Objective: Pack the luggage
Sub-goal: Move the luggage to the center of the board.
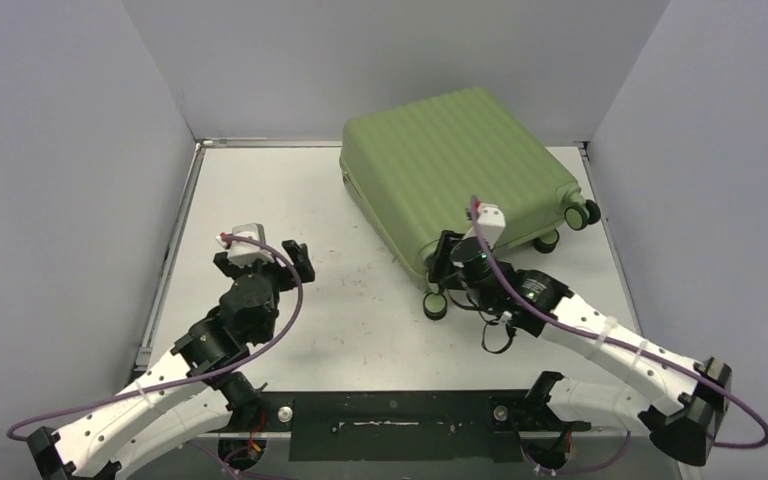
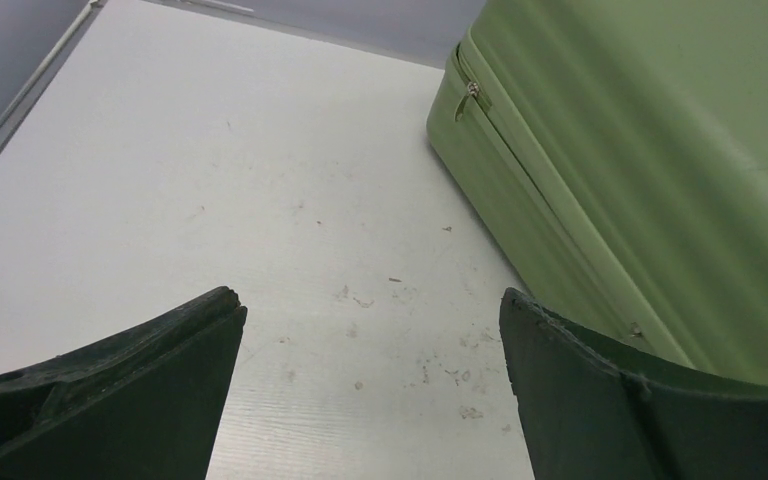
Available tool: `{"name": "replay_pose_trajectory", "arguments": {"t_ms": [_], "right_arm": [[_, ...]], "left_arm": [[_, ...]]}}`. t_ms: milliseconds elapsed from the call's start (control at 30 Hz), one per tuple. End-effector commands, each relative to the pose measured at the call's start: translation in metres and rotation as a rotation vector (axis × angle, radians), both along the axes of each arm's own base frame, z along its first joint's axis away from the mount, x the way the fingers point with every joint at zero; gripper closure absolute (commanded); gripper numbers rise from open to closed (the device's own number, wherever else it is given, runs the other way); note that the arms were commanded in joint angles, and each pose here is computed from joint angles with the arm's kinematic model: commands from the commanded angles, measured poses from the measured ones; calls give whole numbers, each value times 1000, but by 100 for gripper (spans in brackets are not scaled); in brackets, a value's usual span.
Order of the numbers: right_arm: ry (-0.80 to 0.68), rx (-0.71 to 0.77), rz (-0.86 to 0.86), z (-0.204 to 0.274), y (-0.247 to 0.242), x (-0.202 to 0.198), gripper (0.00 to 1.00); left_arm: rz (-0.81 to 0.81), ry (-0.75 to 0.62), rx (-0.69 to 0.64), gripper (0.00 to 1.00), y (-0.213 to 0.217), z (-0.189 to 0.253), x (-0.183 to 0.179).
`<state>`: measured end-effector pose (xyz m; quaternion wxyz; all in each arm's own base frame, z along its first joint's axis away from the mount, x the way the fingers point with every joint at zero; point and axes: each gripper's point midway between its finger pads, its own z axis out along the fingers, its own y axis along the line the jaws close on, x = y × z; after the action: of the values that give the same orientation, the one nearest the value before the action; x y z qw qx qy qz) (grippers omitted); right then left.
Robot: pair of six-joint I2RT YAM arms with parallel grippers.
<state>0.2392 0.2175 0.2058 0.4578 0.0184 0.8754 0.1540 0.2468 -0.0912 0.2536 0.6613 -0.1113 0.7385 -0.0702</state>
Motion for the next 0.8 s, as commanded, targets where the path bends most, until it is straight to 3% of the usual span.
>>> {"name": "replay_pose_trajectory", "arguments": {"t_ms": [0,133,200,333,467,633,767], "right_arm": [[89,-133,-252,-26,-106,8,39],[-11,-8,-225,19,-100,16,12],[-39,25,-229,43,-94,24,7],[-93,123,-250,94,-77,47,3],[-156,208,-373,128,-90,74,3],[-81,302,-578,110,-159,106,1],[-18,388,-696,76,-198,106,1]], "left_arm": [[-85,-24,-43,3,-33,13,20],[-131,-10,-115,3,-47,26,51],[-157,-20,-214,3,-47,41,75],[-184,-37,-449,3,-34,60,126],[-238,-67,-513,3,-37,72,172],[-354,-90,-544,3,-38,67,230],[-456,-141,-590,3,-42,67,262]]}}
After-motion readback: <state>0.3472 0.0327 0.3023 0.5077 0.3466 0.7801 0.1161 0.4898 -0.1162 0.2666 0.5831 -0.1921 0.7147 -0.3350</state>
